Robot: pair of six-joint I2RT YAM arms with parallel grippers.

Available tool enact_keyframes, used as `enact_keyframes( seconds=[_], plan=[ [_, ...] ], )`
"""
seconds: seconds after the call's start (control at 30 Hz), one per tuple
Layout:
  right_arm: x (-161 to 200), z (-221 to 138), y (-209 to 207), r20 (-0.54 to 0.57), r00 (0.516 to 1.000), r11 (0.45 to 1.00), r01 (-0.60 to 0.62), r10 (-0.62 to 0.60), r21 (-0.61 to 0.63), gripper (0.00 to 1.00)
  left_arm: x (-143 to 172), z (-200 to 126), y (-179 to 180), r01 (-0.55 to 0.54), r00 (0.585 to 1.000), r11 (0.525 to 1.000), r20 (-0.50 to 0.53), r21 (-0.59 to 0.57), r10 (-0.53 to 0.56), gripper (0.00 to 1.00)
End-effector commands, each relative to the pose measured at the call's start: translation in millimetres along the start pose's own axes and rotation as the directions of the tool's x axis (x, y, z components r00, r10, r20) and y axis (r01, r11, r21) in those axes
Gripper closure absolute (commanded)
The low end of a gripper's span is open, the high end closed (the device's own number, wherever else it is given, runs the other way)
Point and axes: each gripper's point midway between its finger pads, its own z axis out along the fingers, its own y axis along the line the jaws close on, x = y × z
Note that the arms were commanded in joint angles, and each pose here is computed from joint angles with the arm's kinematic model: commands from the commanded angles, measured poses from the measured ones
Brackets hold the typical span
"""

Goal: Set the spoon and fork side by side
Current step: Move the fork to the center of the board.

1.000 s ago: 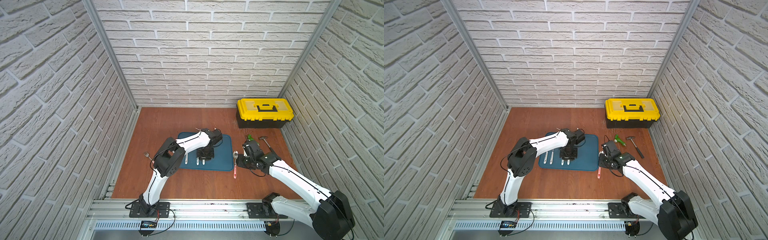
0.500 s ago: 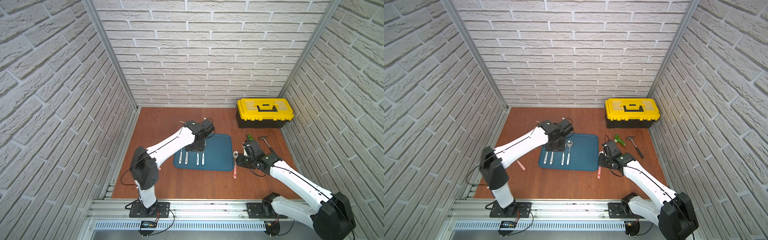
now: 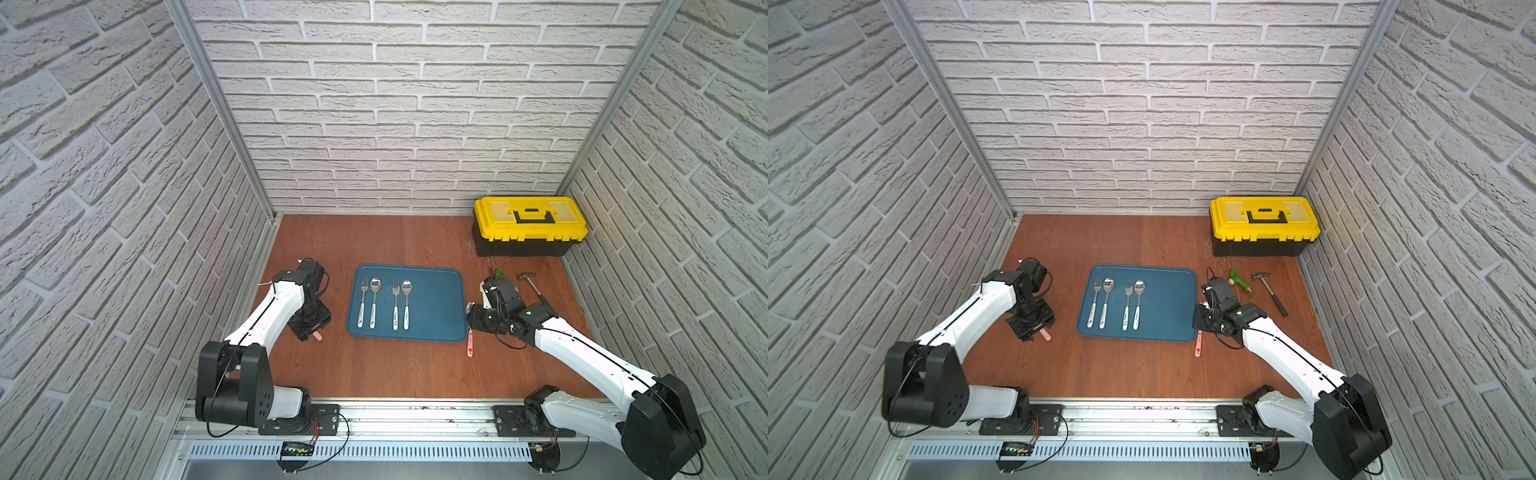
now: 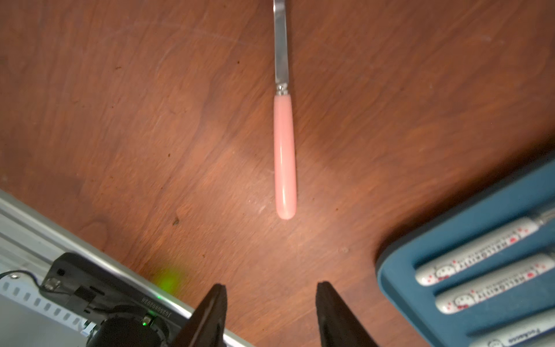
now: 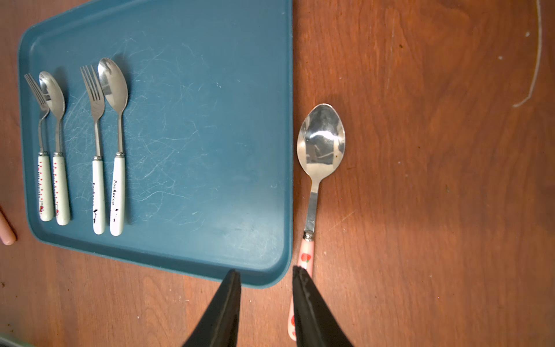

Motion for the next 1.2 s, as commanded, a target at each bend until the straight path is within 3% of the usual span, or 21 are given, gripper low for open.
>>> enact_keyframes(
  seconds=[0.0,0.37,0.53,0.67,0.73,0.9,1.17],
  plan=[
    [-2,7,4,0.007,1.0,0.999,0.022,-0.022,-0.026,0.66,-7,17,-16,-0.014,0.999,1.0,-0.052,0.014,0.015,0.48],
    [-1,10,1,0.007,1.0,0.999,0.03,-0.03,-0.021,0.66,-19,49,-5,-0.043,0.997,0.992,-0.061,-0.121,0.036,0.53],
    [1,10,-2,0.007,1.0,1.0,0.025,-0.024,-0.017,0.66,-9,68,6,-0.05,0.995,0.988,-0.095,-0.146,0.036,0.67],
    [2,11,-4,0.011,1.0,1.0,0.02,-0.02,-0.015,0.66,-6,76,8,-0.063,0.993,0.986,-0.107,-0.154,0.046,0.84],
    [4,12,-6,0.011,1.0,1.0,0.016,-0.016,-0.01,0.66,-7,76,7,-0.074,0.993,0.985,-0.1,-0.156,0.058,0.91],
    [5,13,-6,0.008,1.0,1.0,0.007,-0.007,-0.018,0.66,-12,60,-7,-0.142,0.989,0.977,-0.063,-0.16,0.133,1.0],
    [7,17,-8,0.006,1.0,1.0,-0.002,0.002,-0.013,0.66,-3,30,-63,-0.292,0.955,0.956,0.04,-0.032,0.293,1.0]
  ],
)
